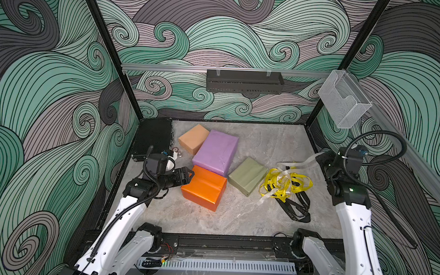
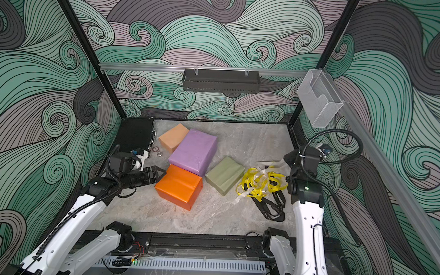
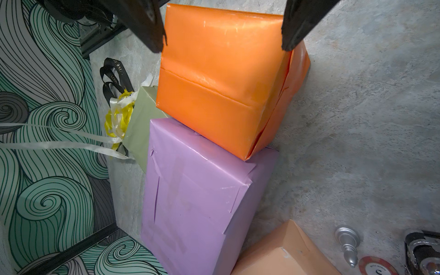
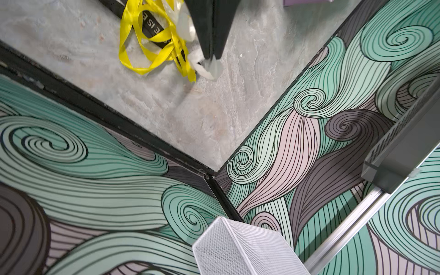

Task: Untie the ribbon bows on the gift boxes
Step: Place the ribbon at the center of the board.

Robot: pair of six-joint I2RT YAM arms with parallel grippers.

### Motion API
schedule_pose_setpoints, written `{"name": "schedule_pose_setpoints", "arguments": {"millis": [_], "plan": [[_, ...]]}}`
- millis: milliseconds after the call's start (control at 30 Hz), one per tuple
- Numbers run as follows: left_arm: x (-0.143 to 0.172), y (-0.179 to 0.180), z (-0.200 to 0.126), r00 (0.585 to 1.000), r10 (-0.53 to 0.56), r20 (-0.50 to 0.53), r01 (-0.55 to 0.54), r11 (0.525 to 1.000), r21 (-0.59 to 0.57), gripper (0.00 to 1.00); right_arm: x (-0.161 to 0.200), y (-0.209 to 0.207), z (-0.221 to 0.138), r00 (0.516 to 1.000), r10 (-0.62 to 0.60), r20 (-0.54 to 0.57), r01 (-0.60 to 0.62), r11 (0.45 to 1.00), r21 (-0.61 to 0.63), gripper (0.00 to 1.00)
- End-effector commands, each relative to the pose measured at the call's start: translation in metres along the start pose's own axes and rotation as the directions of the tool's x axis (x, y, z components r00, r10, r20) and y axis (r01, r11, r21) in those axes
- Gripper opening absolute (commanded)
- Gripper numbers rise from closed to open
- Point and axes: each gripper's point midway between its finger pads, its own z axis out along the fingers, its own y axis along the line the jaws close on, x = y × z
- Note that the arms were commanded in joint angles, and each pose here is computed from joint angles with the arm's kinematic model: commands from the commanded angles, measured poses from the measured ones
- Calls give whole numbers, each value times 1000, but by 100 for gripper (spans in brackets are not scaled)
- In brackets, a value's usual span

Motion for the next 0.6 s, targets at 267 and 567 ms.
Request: {"name": "schedule_pose_setpoints", "arguments": {"millis": [267, 567], "plan": [[-3, -1, 0, 1000, 24, 15, -24, 1000, -7, 77, 93, -41, 6, 984, -68, -162, 73, 997, 22, 0], [-15, 5, -23, 990, 54, 133, -45, 997, -67, 78, 172, -39, 37, 903, -314, -294, 329, 945, 0, 0]]}}
